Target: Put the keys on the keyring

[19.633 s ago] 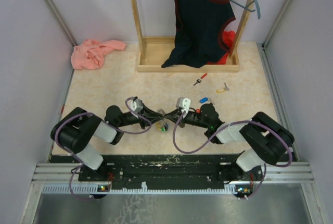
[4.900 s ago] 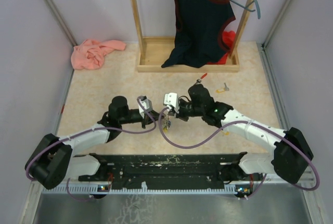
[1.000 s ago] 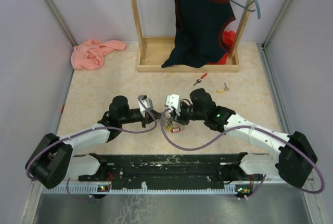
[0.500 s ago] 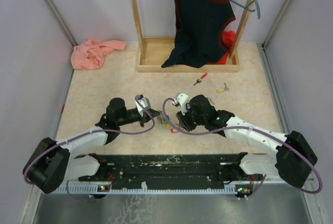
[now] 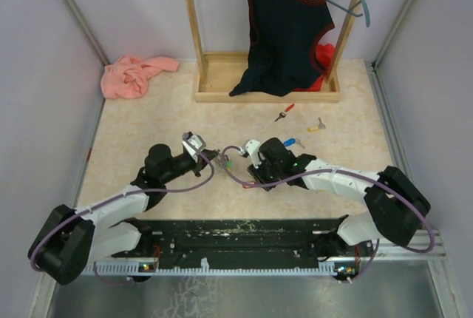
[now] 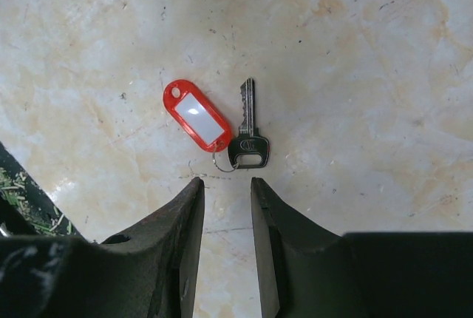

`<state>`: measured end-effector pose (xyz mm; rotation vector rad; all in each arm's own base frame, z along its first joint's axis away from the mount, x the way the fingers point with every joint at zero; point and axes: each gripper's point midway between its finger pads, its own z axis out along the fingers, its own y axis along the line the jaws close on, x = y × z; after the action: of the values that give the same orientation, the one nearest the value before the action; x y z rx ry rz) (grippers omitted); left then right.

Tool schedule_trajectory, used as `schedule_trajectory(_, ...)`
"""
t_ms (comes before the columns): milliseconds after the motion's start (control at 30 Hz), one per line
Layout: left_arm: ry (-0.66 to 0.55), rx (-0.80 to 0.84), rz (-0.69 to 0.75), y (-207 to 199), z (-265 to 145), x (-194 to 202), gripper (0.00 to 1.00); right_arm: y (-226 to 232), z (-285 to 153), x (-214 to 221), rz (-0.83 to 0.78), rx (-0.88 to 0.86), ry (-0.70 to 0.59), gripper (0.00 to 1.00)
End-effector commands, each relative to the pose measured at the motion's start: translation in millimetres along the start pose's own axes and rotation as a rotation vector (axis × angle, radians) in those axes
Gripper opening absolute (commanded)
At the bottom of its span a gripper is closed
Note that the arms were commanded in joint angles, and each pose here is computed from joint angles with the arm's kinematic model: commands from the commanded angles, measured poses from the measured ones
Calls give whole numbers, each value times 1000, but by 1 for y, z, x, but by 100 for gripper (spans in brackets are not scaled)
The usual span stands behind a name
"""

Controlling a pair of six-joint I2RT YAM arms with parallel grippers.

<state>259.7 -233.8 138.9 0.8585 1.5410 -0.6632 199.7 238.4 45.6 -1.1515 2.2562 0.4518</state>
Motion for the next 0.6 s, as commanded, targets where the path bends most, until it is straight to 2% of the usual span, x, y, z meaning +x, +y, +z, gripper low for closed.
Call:
schedule_trajectory(0, -66, -133, -10, 23, -6, -16, 1, 0, 6, -33, -82, 3, -52, 32)
schedule_trajectory(200, -93, -256, -39, 42, -18, -16, 1, 3, 18, -37, -137, -7, -33, 33)
schedule_trajectory(567, -125, -342, -59, 55, -28, -18, 1, 3, 35, -28, -233, 44, 78, 37)
